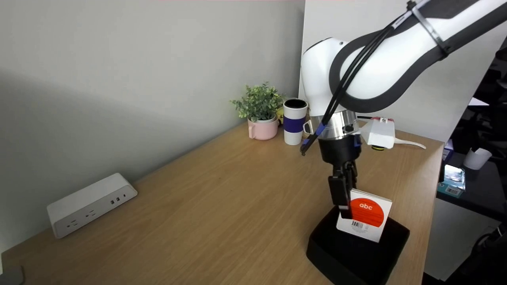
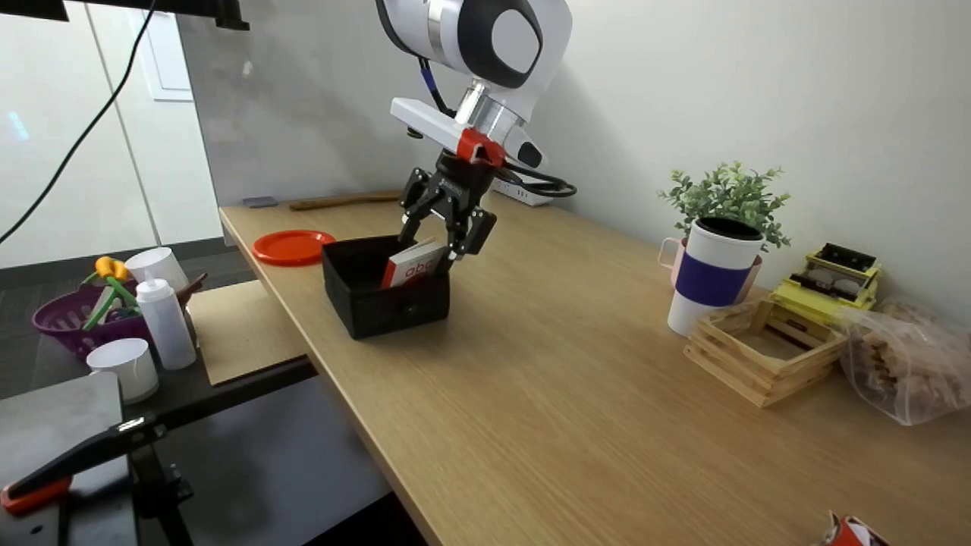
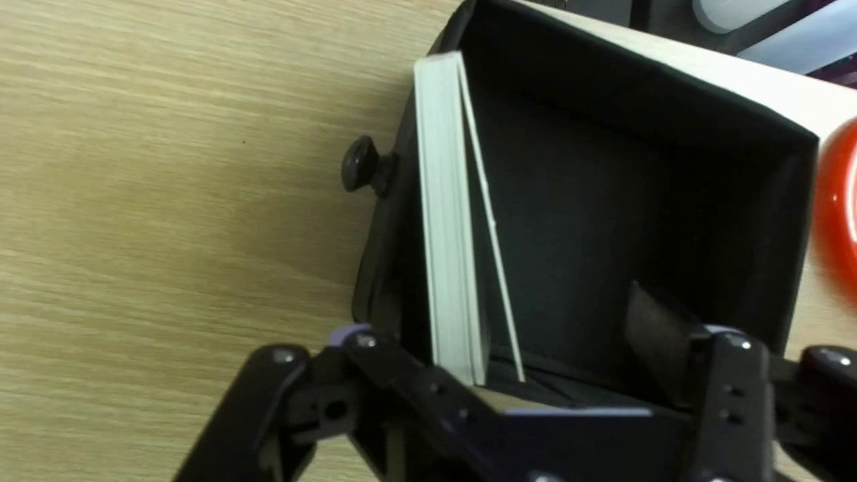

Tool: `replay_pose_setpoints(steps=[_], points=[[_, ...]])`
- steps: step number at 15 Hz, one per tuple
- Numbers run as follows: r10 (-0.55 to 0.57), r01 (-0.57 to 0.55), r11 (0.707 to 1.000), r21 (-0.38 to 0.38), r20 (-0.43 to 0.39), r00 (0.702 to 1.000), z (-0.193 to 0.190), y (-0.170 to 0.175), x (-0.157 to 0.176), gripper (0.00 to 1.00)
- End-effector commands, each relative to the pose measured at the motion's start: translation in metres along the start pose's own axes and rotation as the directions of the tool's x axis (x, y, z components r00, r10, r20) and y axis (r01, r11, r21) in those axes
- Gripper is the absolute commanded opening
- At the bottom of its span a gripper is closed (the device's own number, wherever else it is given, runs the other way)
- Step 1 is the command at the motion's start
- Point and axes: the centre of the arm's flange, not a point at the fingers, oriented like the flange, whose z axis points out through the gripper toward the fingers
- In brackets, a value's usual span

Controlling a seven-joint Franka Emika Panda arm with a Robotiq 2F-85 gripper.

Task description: Put the book in the box

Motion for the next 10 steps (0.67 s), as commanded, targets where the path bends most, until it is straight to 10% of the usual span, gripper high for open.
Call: replay_pose_setpoints(steps=[1, 10], points=[[0.003, -0.003, 1.0, -0.001, -0.015, 1.0, 0.0, 0.0, 0.004, 1.0], [0.054, -0.059, 0.998, -0.035, -0.134, 0.99, -0.026, -0.007, -0.029, 1.0]])
